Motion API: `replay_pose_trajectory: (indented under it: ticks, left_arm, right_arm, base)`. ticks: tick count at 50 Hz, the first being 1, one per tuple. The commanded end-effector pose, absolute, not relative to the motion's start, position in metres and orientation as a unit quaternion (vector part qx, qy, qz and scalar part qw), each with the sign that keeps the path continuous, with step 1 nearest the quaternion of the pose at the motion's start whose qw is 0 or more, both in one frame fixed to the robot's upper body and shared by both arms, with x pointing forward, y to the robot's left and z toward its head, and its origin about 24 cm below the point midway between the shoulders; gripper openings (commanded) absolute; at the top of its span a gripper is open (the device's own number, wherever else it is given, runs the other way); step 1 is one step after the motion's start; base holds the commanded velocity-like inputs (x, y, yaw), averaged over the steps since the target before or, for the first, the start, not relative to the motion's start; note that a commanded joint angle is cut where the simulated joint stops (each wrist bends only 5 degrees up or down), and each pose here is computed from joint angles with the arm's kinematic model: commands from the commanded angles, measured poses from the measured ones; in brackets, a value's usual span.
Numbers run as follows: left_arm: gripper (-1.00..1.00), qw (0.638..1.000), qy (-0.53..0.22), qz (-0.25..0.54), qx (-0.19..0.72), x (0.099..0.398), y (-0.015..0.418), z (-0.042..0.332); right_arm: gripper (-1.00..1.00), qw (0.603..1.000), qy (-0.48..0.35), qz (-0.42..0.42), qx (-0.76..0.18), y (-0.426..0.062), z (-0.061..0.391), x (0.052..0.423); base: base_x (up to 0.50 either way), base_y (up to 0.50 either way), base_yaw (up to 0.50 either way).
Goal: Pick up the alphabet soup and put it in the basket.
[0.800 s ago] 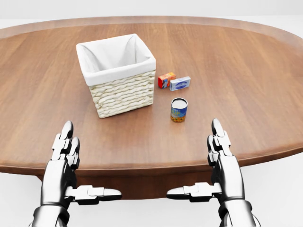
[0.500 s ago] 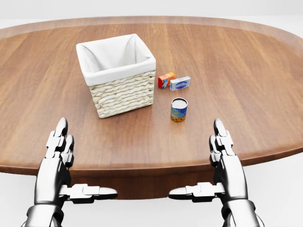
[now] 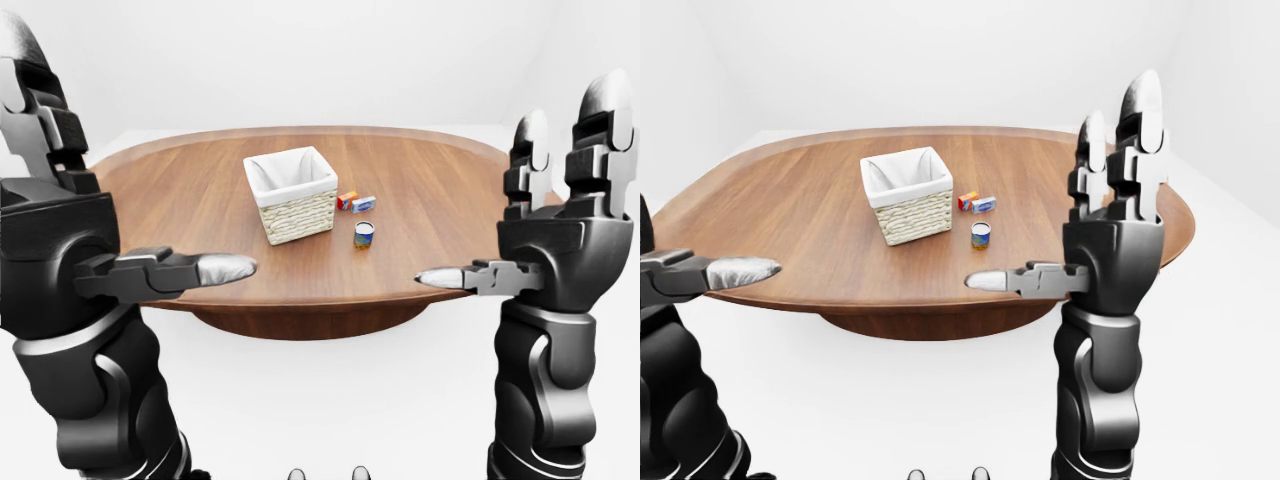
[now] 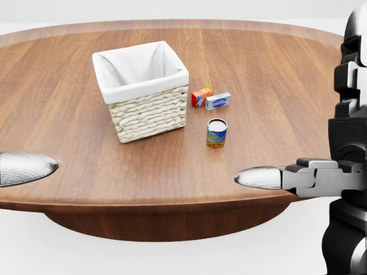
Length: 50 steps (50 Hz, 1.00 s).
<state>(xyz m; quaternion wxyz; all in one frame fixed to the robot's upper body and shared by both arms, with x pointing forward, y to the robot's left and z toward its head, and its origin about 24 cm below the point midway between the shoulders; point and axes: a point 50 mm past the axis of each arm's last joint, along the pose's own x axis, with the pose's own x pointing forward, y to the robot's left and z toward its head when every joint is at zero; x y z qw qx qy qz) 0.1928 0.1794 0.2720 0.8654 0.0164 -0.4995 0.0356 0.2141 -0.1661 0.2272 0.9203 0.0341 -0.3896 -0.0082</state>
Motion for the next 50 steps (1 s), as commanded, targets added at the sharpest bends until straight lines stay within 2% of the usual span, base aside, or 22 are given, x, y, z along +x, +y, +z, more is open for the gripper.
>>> replay_pose_trajectory:
  ticks: [1,4,10,14,16,44,50]
  left_arm:
    - [1.00,0.758,-0.652,0.016,-0.010,0.138,0.177,0.317]
    - [1.00,0.776,-0.630,0.020,-0.011,0.145,0.178,0.311]
    - [1.00,0.776,-0.630,0.024,-0.017,0.145,0.182,0.312]
    - [1.00,0.792,-0.610,0.026,-0.018,0.151,0.182,0.307]
    - [1.00,0.799,-0.601,0.025,-0.018,0.154,0.181,0.304]
    - [1.00,0.797,-0.603,0.016,-0.010,0.153,0.176,0.303]
    - [1.00,0.807,-0.590,0.017,0.013,0.158,0.177,0.300]
  right_arm:
    - [1.00,0.875,-0.482,0.002,0.055,-0.165,0.261,0.187]
    - [1.00,0.882,-0.468,0.004,0.052,-0.163,0.256,0.191]
    - [1.00,0.886,-0.462,0.004,0.047,-0.159,0.254,0.193]
    - [1.00,0.883,-0.468,0.006,0.044,-0.158,0.255,0.190]
    - [1.00,0.869,-0.493,0.010,0.043,-0.160,0.263,0.181]
    - [1.00,0.870,-0.492,0.000,0.036,-0.160,0.263,0.183]
    - [1.00,0.859,-0.510,0.001,0.050,-0.162,0.269,0.177]
  base:
    - [0.00,0.00,0.00]
    - [0.00,0.00,0.00]
    - [0.00,0.00,0.00]
    - [0.00,0.00,0.00]
    - [0.00,0.00,0.00]
    - [0.00,0.00,0.00]
    - [0.44,0.00,0.00]
